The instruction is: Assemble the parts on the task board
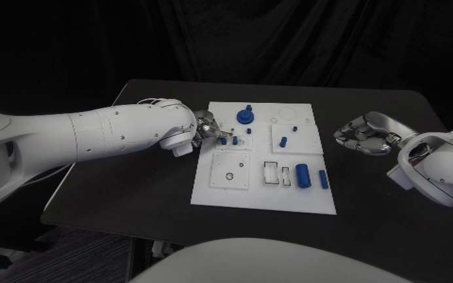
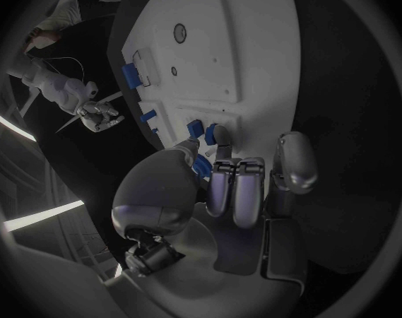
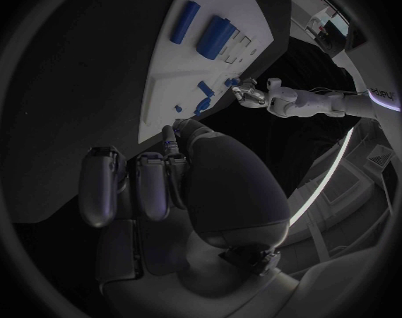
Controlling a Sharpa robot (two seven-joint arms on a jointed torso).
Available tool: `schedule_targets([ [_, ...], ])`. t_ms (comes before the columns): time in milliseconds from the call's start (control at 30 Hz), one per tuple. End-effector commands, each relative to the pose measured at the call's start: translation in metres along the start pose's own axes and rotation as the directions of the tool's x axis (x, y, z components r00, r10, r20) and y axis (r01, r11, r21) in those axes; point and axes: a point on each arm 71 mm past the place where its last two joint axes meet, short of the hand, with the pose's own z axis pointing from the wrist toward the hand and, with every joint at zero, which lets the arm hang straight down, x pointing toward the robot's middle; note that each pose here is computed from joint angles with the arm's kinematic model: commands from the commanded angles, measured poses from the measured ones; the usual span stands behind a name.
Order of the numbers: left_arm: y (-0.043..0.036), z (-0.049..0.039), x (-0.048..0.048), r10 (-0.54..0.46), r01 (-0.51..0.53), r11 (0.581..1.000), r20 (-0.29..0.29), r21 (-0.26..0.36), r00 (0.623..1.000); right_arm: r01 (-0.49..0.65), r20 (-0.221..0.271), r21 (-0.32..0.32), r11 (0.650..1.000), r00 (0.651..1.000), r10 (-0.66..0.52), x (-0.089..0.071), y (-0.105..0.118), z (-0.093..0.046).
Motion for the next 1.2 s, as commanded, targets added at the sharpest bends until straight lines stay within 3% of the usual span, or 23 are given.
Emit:
schedule_targets([
  [33, 0.0036, 0.0026, 0.0138, 0.007, -0.008, 1.000, -0.047, -0.002, 0.999, 0.000, -0.008, 0.018, 1.000, 1.000, 0.000, 0.0013, -0.0017, -0.0002],
  [400, 0.0032, 0.0028, 0.0133, 0.005, -0.005, 1.000, -0.041, 0.004, 0.999, 0.000, -0.008, 0.016, 1.000, 1.000, 0.000, 0.0015, -0.0014, 0.0000],
  [867, 0.0082, 0.0034, 0.0115, 0.007, -0.008, 1.000, -0.046, -0.029, 0.999, 0.000, -0.010, 0.017, 1.000, 1.000, 0.000, 0.0016, -0.0017, -0.0005],
  [1200, 0.0056, 0.0034, 0.0092, 0.067, -0.067, 0.998, -0.006, -0.003, 0.998, 0.000, -0.013, 0.019, 1.000, 1.000, 0.000, 0.0017, -0.0019, -0.0006],
])
